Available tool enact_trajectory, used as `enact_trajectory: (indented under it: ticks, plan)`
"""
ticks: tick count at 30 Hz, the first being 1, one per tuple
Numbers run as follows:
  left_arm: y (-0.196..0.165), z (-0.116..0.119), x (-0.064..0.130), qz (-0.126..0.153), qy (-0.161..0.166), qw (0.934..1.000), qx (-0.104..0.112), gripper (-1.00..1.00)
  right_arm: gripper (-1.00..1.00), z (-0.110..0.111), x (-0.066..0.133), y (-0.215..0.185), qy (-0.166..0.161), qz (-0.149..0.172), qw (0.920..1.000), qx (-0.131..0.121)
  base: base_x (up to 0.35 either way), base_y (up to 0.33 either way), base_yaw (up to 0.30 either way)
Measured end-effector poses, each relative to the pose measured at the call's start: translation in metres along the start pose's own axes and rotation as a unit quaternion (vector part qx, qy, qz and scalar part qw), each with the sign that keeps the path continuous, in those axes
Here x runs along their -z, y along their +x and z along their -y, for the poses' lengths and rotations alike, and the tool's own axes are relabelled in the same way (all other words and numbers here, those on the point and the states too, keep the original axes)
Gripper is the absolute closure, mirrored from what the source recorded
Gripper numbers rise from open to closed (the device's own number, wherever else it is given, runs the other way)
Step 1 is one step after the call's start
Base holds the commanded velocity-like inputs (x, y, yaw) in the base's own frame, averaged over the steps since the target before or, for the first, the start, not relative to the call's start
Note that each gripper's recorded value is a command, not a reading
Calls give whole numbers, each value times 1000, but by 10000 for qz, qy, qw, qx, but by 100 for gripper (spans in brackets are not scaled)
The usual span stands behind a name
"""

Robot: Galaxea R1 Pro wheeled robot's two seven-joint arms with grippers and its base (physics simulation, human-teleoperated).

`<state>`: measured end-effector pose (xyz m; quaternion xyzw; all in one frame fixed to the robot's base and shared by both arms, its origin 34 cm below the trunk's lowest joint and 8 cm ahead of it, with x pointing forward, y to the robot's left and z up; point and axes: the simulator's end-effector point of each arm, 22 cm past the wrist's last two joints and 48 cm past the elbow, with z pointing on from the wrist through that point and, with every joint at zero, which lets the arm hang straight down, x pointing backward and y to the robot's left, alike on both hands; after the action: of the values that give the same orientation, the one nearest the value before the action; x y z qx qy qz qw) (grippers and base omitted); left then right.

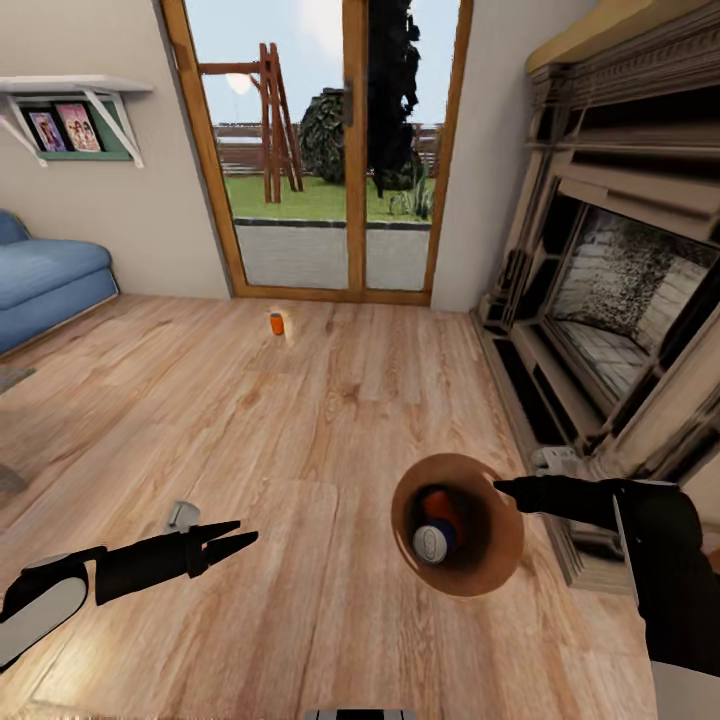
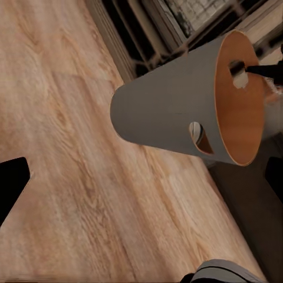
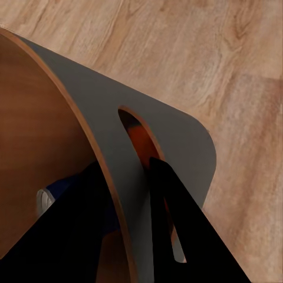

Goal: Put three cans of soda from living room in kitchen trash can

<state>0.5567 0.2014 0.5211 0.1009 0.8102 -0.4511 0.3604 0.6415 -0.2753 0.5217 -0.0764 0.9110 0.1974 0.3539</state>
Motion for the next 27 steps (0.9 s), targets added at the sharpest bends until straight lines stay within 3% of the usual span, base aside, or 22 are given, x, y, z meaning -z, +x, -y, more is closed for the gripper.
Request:
enact_trajectory:
  ticks: [13, 18, 21, 27]
  plan:
    - [-2, -2, -1, 34, -112, 9999, -13, -100, 100, -1, 3, -3, 7, 30, 10000, 16, 19, 0, 264]
    - [0, -10, -3, 23, -286, 9996, 48, -100, 100, -4, 4, -4, -42, 47, 10000, -10, 284, 0, 143]
    - [15, -14, -16, -183, -484, 9983, 257, -100, 100, -2, 4, -4, -10, 46, 10000, 15, 335, 0, 9]
    - [21, -13, -22, -263, -520, 9977, 333, -100, 100, -3, 4, -4, -24, 47, 10000, 5, 337, 0, 2]
